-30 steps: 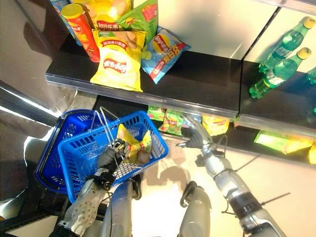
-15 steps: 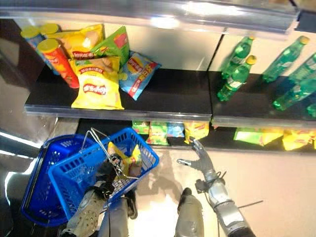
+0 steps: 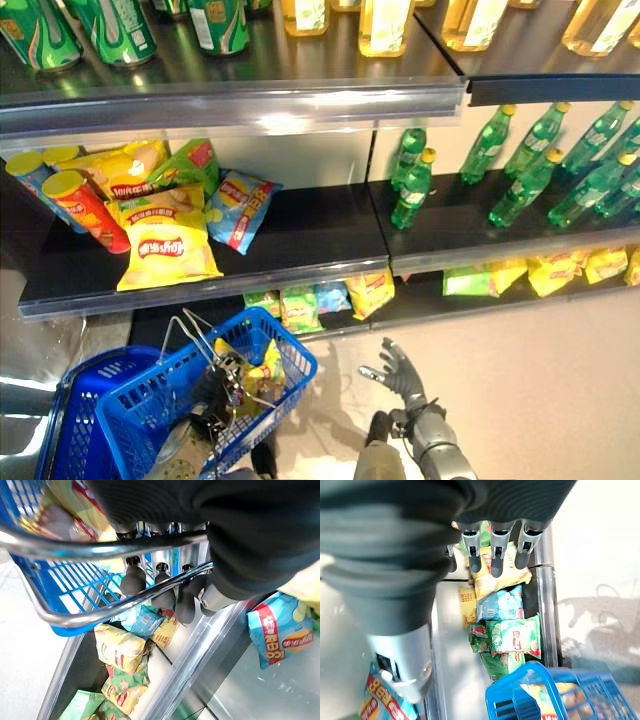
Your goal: Pick up the snacks into the basket
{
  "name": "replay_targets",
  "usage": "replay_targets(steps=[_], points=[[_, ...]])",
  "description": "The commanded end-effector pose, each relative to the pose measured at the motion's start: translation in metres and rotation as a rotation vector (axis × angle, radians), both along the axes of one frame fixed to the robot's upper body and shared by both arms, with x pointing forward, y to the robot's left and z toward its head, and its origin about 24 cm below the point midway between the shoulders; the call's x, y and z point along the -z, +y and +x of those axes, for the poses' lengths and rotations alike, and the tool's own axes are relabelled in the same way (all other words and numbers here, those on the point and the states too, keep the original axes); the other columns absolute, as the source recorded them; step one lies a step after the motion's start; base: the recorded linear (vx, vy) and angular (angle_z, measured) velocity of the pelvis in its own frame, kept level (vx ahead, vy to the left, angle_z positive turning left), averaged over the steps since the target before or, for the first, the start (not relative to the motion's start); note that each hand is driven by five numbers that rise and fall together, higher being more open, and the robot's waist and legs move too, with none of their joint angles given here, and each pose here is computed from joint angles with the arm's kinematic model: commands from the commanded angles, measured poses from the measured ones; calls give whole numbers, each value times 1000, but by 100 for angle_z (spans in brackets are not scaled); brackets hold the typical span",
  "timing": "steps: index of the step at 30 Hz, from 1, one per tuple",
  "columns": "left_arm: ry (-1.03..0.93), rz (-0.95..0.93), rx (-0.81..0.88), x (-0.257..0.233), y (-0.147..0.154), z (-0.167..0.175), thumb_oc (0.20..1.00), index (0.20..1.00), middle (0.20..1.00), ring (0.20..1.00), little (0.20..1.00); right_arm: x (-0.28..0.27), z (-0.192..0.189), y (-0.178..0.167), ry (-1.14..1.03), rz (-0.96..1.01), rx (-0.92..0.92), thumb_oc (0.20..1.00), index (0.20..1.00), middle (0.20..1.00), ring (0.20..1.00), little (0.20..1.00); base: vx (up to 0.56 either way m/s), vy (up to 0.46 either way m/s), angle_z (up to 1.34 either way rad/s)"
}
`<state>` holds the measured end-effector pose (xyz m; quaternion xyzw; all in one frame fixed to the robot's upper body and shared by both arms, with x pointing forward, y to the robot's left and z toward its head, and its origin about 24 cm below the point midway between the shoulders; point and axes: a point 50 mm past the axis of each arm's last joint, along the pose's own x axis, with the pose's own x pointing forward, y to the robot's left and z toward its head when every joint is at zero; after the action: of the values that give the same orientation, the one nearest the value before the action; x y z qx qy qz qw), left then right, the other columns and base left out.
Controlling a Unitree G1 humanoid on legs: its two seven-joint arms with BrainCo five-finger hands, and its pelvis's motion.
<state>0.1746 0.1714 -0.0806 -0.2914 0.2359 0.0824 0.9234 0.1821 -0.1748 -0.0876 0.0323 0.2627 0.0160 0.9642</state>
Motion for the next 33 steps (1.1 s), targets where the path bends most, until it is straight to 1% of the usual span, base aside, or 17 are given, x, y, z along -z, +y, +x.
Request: replay_targets(steps=[1,7,13,17,23,26,28,33], points=[[-222,22,38,-35,-9,37,200,200,200,200,200,-19,26,-2,-102,60,58,1000,1000,1000,1000,1000,19,-48,-19],[-244,14,20,-41,-4,43,200,200,200,200,200,-22,37,-4,-111,2,24,1000,1000,1000,1000,1000,-5,-223,-16],[-207,-18,-69,-34,6,39,200,200,200,200,200,-12,28,-6,-64,-46,-7,1000,1000,1000,1000,1000,63,-558,1],[-152,-56,-37,-22,-8,33,200,200,200,200,200,2,14,-9,13,-68,-9,1000,1000,1000,1000,1000,86,-429,31],[-147,-42,2,-20,-13,30,200,200,200,200,200,6,15,-7,37,-80,-43,1000,1000,1000,1000,1000,19,-128,-1],[-143,-40,20,-18,-12,19,200,200,200,200,200,12,8,-2,65,-61,-66,1000,1000,1000,1000,1000,166,-103,-28],[-143,-30,25,-19,-11,20,200,200,200,200,200,13,4,-1,70,-39,-28,1000,1000,1000,1000,1000,92,-73,-70],[-157,-6,-1,-24,0,25,200,200,200,200,200,8,14,0,40,-13,34,1000,1000,1000,1000,1000,-12,-140,-47]])
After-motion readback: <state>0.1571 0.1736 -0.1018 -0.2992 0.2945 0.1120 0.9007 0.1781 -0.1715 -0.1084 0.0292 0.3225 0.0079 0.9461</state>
